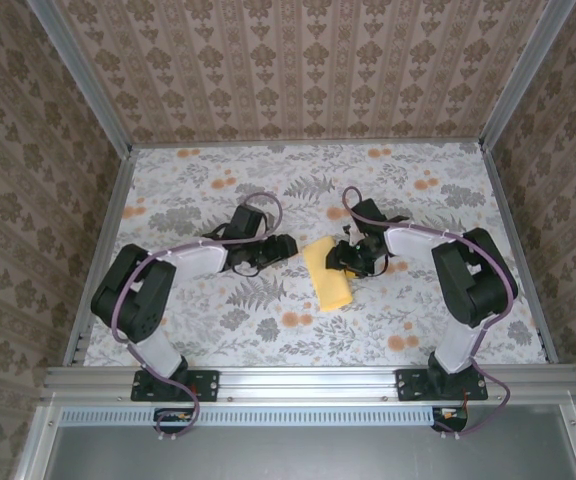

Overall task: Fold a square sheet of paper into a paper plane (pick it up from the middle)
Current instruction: Fold the square sheet of paper in half at the center of the table, then hold the square sheet of paper at the center of the table.

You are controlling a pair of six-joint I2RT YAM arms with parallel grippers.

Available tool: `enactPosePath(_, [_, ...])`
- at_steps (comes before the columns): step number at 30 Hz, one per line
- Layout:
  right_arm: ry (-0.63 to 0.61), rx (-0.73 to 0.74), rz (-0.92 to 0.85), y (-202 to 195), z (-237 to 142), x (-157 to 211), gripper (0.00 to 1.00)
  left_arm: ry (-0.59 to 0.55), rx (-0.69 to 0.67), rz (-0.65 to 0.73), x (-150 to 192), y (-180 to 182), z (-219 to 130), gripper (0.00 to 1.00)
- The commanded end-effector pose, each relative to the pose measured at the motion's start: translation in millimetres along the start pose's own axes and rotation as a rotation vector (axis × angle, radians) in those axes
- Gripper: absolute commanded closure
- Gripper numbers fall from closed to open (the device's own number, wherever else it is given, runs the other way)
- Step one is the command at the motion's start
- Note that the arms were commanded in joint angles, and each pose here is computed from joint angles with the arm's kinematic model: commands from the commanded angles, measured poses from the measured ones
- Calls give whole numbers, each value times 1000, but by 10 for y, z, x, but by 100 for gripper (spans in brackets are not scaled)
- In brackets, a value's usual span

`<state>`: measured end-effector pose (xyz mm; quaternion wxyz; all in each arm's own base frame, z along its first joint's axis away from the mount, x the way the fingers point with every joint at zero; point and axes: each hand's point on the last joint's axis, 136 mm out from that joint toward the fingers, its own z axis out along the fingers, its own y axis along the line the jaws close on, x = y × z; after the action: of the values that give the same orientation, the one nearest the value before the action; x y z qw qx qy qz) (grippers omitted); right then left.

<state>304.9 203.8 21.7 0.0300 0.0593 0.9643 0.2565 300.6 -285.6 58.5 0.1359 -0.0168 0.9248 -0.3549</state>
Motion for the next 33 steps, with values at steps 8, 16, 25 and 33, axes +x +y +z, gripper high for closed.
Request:
enactPosePath(8, [45,256,-103,-452,159,185,49,33,60,18,9,-257,204,50])
enactPosePath(16, [48,261,-76,-550,282,239,49,28,75,2,33,-282,311,57])
enactPosePath(25, [59,314,-68,-687,398,258,48,39,44,-18,44,-255,386,63])
enactPosePath(33, [80,347,-124,-707,455,292,47,33,31,-16,17,-254,383,66])
